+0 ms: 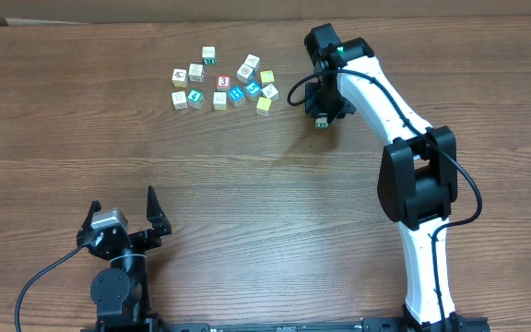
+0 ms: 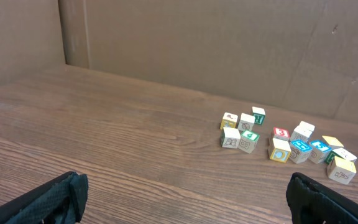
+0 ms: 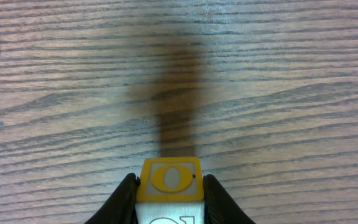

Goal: Form a circle

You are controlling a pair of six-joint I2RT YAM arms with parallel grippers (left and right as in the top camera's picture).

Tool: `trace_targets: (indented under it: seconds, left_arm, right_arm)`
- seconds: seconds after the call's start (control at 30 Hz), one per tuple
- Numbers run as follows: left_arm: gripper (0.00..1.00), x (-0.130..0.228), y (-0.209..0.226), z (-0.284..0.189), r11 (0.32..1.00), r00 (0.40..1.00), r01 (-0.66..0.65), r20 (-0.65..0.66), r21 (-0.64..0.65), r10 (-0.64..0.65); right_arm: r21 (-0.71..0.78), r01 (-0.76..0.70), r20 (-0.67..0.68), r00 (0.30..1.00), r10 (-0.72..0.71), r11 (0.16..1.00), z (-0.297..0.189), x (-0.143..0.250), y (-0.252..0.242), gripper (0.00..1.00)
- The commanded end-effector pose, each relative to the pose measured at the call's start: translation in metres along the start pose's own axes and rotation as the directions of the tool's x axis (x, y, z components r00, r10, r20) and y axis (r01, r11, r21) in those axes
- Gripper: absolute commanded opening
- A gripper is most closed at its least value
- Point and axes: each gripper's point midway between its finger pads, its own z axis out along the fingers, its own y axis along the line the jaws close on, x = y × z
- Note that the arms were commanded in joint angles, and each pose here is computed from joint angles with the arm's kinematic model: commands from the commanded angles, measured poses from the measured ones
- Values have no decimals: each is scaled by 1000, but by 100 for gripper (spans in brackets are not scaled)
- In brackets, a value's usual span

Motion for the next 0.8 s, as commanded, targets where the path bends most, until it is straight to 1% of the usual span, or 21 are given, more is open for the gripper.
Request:
trace_targets:
  seconds: [0.0, 0.77]
  left_arm:
    - [99, 0, -5, -1, 1000, 1000, -19, 4, 22, 19]
    - [99, 0, -5, -1, 1000, 1000, -19, 4, 22, 19]
  right_arm:
    - [-3, 9, -4, 1000, -9, 1000, 6, 0, 1, 24]
    - [-23, 5, 51, 999, -3, 1000, 6, -13, 6, 24]
